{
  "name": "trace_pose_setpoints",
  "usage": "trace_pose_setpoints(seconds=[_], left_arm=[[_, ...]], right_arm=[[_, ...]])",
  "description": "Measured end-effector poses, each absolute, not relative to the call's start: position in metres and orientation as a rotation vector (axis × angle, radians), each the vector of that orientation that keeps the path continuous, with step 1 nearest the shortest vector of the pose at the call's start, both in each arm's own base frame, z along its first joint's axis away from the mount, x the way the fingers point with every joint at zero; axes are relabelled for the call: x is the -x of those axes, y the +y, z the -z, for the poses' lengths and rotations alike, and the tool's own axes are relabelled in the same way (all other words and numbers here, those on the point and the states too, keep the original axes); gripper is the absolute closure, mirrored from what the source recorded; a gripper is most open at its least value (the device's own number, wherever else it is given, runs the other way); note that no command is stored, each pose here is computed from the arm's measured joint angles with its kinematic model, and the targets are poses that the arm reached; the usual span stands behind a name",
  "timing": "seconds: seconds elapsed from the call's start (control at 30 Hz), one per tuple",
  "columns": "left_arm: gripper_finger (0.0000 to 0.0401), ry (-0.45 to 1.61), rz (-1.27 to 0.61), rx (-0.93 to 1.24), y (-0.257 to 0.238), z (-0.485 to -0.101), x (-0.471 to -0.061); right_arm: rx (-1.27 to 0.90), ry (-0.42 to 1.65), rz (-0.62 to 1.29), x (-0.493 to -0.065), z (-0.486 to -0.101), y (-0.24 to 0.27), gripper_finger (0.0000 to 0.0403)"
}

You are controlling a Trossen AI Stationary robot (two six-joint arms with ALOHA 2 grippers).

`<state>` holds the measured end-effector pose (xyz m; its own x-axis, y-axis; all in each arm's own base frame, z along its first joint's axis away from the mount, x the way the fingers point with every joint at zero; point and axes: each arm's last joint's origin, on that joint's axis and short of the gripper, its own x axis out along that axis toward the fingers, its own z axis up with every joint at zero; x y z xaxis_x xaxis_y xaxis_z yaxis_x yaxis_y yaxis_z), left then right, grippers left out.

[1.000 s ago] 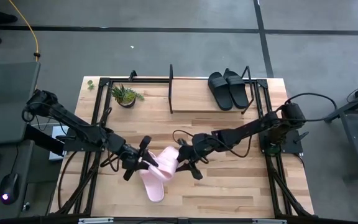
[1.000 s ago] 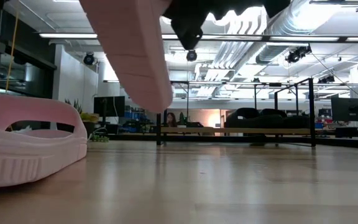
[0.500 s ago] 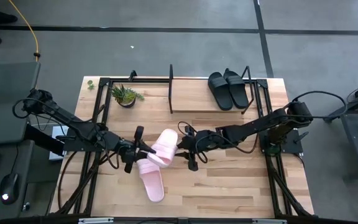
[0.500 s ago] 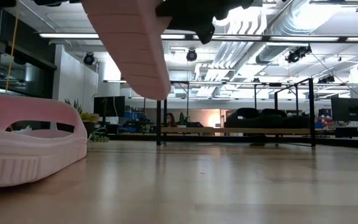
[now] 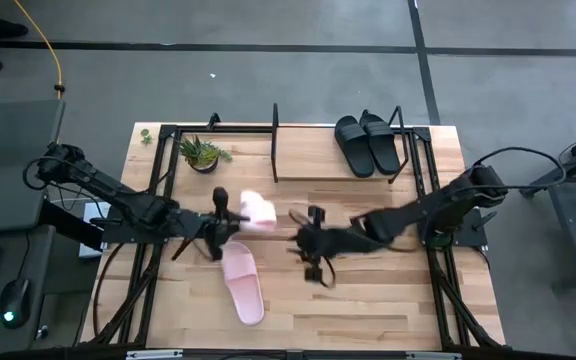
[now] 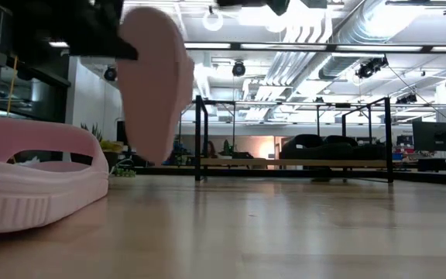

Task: Pick and place slides into the shelf
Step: Put the top pink slide on the shelf

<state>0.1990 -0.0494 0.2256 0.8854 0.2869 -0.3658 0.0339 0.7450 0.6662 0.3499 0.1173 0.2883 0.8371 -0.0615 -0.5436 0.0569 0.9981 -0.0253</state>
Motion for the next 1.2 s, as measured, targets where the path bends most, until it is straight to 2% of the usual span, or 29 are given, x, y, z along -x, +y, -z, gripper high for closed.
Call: trace_pose_setpoints(seconds=[0.13, 0.43, 0.8, 0.97, 1.2], left_arm=[[0.0341, 0.502, -0.257, -0.744, -0.047, -0.228, -0.197], [0.0342, 0.505, -0.278, -0.749, -0.047, -0.228, -0.197], [0.0342, 0.485, -0.285, -0.74, -0.047, -0.23, -0.198], [0.0341, 0.441, -0.246, -0.712, -0.049, -0.232, -0.2], [0.0341, 0.424, -0.209, -0.723, -0.053, -0.227, -0.21]], right_arm=[[0.048, 0.523, 0.066, -0.348, -0.295, 0.13, 0.0297], [0.101, 0.479, 0.115, -0.347, -0.297, 0.139, 0.0297], [0.288, 0.51, 0.189, -0.356, -0.283, 0.134, 0.0292], [0.32, 0.502, 0.184, -0.357, -0.284, 0.133, 0.0263], [0.339, 0.45, 0.172, -0.36, -0.289, 0.134, 0.0197]])
